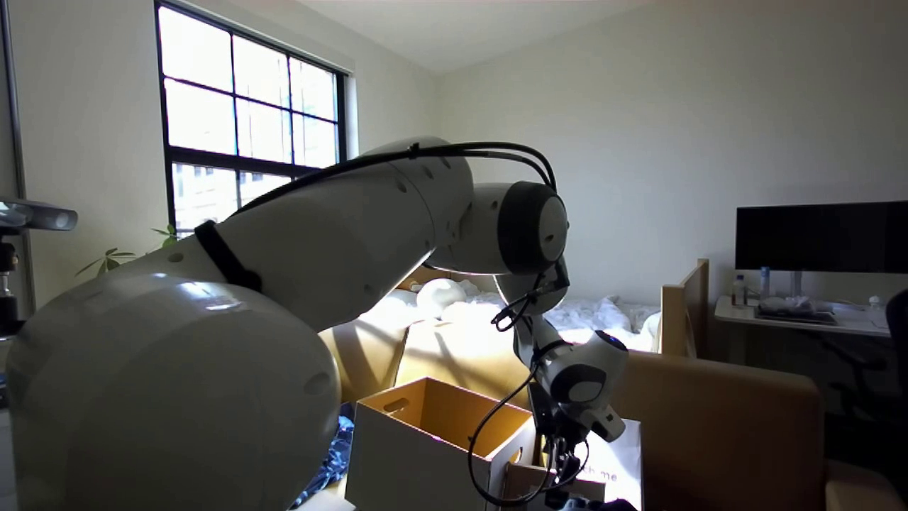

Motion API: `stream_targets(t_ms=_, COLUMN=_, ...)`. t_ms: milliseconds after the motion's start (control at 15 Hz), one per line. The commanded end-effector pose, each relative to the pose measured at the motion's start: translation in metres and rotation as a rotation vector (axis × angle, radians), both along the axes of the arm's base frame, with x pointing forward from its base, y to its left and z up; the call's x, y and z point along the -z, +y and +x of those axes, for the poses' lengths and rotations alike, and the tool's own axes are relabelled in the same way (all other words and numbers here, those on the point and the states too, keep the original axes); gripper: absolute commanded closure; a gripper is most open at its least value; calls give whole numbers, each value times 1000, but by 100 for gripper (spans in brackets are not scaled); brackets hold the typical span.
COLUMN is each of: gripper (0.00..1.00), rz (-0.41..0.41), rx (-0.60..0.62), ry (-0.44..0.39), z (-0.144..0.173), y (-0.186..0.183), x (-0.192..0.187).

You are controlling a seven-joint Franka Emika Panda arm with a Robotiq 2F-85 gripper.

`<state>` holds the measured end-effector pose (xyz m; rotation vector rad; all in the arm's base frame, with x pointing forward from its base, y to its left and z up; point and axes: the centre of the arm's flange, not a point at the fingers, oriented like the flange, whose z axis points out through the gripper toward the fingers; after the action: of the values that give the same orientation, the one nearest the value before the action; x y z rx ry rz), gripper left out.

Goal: Put a book and hoodie from the couch into the box

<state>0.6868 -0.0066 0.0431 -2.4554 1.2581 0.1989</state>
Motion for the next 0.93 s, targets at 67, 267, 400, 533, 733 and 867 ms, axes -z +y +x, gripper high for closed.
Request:
stream_targets(t_ms=67, gripper=0, rz=14, rx=150, ry=208, z=36, y=27, x=12)
stream_targets(t_ms=267, gripper=0, rz=3, rx=199, ry=295, z=58, y=46, x=18)
stream_targets(t_ms=400, gripper=0, rz=14, rx=196, ry=421, z=60, y=46, x=28)
stream_targets(t_ms=533, gripper=0, rz=23, rx=175, ry=529, z=53, y=40, x=38)
stream_targets(t_ms=733, gripper=16, rz=13, rx=122, ry=583, z=46, y=35, x=51)
stream_targets(t_ms=867, gripper=33, rz=-51, rx=134, ry=480, z=45, y=32, x=47)
